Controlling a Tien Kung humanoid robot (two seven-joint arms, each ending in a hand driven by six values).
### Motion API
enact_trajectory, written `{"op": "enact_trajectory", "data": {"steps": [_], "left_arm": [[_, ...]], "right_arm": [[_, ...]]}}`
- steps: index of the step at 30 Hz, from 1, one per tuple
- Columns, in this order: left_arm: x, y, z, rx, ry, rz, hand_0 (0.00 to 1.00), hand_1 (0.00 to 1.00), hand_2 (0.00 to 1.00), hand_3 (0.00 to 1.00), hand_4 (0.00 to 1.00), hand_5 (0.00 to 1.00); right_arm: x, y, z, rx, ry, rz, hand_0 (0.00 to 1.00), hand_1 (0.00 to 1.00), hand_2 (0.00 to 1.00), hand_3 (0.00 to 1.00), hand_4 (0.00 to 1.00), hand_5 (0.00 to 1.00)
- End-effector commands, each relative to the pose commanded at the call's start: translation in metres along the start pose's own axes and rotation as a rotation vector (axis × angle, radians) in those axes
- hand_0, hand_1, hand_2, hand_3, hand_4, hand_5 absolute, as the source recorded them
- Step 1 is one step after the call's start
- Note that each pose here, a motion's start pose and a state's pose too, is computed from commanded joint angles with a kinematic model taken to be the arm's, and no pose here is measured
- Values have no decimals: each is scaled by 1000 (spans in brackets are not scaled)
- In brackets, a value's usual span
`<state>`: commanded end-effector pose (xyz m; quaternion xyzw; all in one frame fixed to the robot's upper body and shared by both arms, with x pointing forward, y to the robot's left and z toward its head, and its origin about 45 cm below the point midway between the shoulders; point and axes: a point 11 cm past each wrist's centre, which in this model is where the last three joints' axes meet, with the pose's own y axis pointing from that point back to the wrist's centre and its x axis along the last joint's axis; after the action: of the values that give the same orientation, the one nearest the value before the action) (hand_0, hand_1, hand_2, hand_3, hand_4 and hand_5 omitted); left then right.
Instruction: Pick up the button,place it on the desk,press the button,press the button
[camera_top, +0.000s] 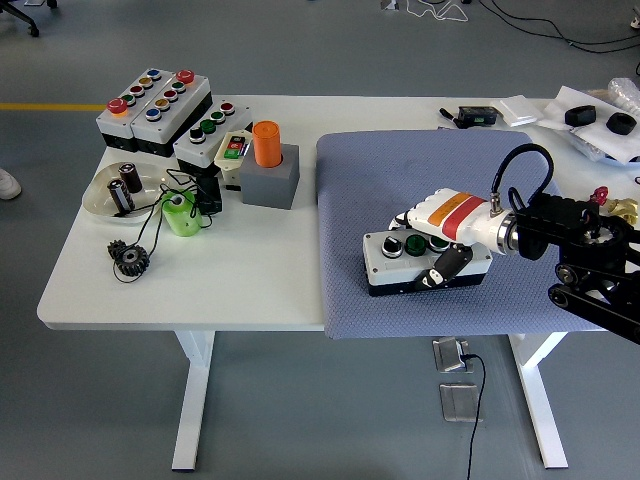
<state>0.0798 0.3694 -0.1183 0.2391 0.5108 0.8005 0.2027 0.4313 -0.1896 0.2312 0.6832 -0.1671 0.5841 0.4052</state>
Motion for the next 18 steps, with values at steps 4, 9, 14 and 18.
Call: {"op": "enact_trajectory", "data": {"steps": [4,9,14,18], "left_arm": [[0,0,0,0,0,0,651,705,726,512,316,933],[2,0,-1,2,-7,6,651,705,726,512,317,933],[4,0,-2,4,-12,10,650,706,727,512,316,934],[5,-1,-3,5,-16,12,650,706,727,512,316,934]], "right_arm": [[1,2,6,-20,-24,9,63,57,235,400,470,67],[0,4,16,-50,-62,24,70,66,235,401,472,69],[-3,5,22,-71,-69,27,160,136,303,455,485,67],[-5,7,26,-93,-56,21,160,136,303,455,485,67]]}}
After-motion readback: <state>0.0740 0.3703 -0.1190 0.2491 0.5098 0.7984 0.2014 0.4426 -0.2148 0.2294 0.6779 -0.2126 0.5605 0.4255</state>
